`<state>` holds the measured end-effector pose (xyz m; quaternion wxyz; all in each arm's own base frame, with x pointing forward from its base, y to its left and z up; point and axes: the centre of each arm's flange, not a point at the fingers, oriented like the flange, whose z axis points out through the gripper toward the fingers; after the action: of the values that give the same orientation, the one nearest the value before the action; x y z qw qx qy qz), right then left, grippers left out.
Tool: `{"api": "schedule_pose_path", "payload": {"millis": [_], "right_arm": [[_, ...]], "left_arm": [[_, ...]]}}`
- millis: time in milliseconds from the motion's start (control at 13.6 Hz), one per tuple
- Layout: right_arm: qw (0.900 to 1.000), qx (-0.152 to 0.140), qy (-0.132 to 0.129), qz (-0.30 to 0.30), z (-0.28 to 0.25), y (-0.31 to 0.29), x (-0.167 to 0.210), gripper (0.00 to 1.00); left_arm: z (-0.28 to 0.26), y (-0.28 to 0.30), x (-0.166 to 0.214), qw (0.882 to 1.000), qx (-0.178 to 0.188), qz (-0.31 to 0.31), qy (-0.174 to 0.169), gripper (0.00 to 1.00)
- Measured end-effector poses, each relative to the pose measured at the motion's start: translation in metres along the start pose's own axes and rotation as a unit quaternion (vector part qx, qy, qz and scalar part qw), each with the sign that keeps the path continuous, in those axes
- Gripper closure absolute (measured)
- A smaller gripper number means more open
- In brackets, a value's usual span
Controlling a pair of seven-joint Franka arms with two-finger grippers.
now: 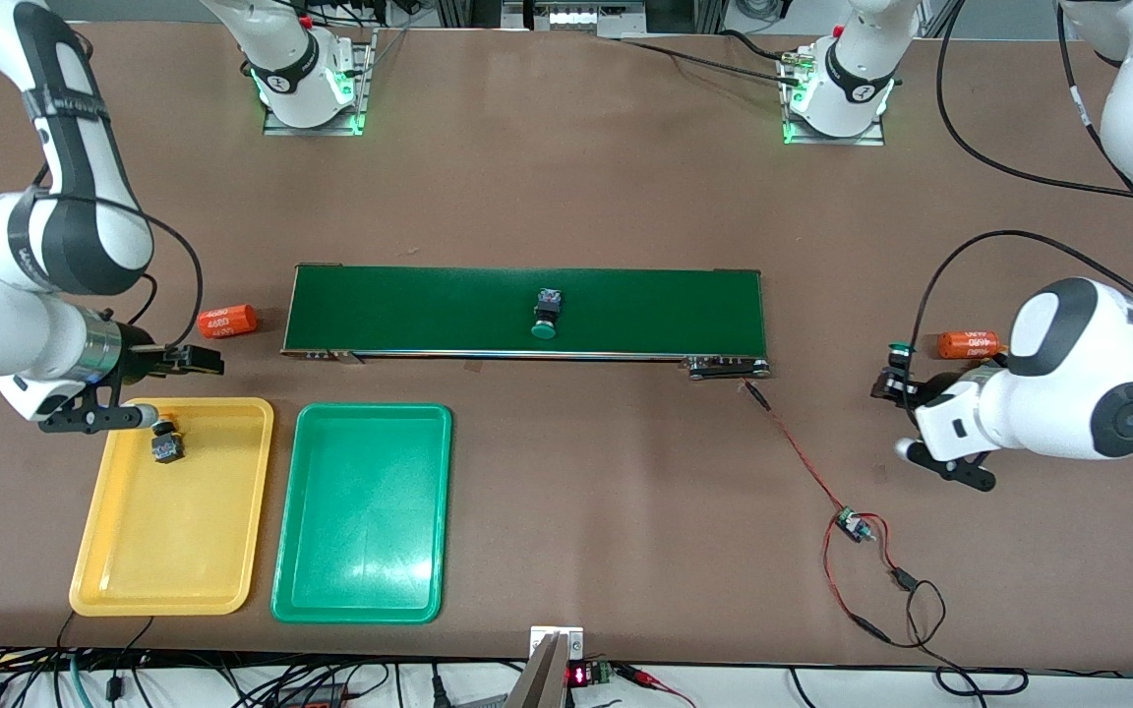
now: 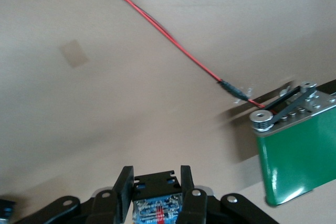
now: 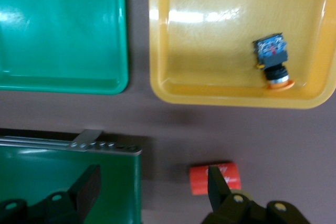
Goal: Sort buttons by color to trays
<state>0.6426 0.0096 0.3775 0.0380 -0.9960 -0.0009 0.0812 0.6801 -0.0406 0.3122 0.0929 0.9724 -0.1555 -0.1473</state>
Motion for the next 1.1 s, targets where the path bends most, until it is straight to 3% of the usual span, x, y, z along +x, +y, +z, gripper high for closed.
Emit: {"api": "schedule_pose_path", "payload": {"millis": [294, 661, 808, 1101], "right_arm": [[0.999, 0.005, -0.02, 0.048, -0.028, -0.057, -0.024, 0.08], [0.998, -0.004, -0.022, 0.059, -0.036, -0.107, -0.039, 0.09], [0.999, -0.003, -0.011, 0.048, -0.035, -0.122, -0.039, 0.08], [0.999, 0.001, 0.039, 0.025, -0.029, -0.14, -0.05, 0.08]], "left_arm": [[0.01, 0.044, 0.001, 1.0, -0.008, -0.027, -0.005, 0.6], [0.029, 0.106, 0.004, 0.998, -0.008, -0.057, -0.007, 0.6], [0.034, 0.132, 0.006, 0.998, -0.003, -0.061, -0.009, 0.6], [0.061, 0.167, 0.008, 0.998, 0.017, -0.054, 0.007, 0.6]]}}
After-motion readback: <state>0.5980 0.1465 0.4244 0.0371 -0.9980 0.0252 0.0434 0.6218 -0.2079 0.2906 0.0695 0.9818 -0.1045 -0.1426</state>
